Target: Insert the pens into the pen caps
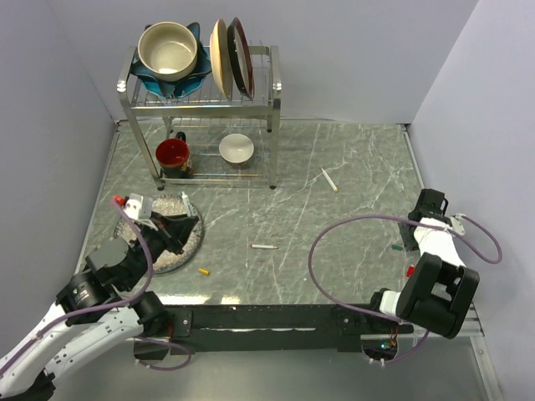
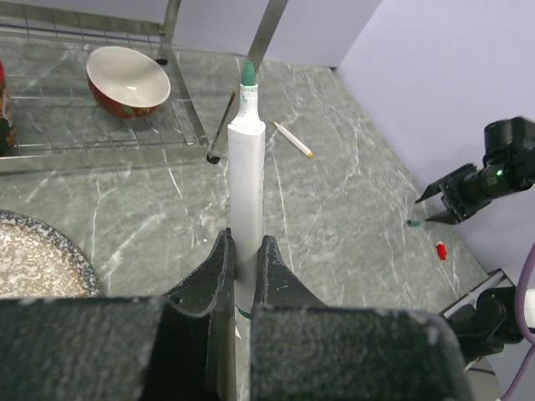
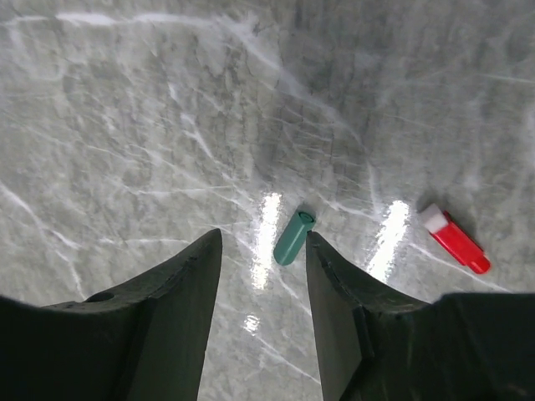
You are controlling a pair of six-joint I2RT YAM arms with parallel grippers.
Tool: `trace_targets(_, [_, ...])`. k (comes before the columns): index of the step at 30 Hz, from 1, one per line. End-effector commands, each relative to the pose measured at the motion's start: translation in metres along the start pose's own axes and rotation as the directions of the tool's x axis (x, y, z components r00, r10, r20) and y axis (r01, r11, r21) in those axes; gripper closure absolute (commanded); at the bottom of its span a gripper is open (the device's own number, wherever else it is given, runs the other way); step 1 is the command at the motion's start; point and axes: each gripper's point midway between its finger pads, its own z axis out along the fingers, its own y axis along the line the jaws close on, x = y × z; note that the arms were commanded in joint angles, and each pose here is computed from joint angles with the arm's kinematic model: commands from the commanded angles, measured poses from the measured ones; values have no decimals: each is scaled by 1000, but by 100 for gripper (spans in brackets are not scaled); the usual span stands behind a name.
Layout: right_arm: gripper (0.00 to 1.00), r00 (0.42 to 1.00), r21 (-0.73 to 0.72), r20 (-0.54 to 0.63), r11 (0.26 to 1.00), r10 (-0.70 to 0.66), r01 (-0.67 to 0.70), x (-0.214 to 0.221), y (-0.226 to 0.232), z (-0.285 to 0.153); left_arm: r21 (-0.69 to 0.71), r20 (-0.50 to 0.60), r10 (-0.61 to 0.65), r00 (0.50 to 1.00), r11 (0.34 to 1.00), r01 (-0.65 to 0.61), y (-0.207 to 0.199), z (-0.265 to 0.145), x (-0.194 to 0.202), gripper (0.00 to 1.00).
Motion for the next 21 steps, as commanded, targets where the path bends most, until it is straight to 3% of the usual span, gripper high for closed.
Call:
trace_targets(1, [47, 1000, -11, -24, 1000, -7, 7, 1, 7, 10, -20, 60, 7, 998, 1000, -5, 5, -4, -12, 99])
trace_targets(11, [50, 998, 49, -68, 999, 3, 0, 15, -5, 25, -5, 53, 10, 999, 1000, -9, 3, -5, -10, 99])
trace_targets(21, [66, 997, 76, -81, 997, -9, 15, 23, -14, 34, -24, 55, 10, 998, 1000, -9, 6, -5, -11, 99])
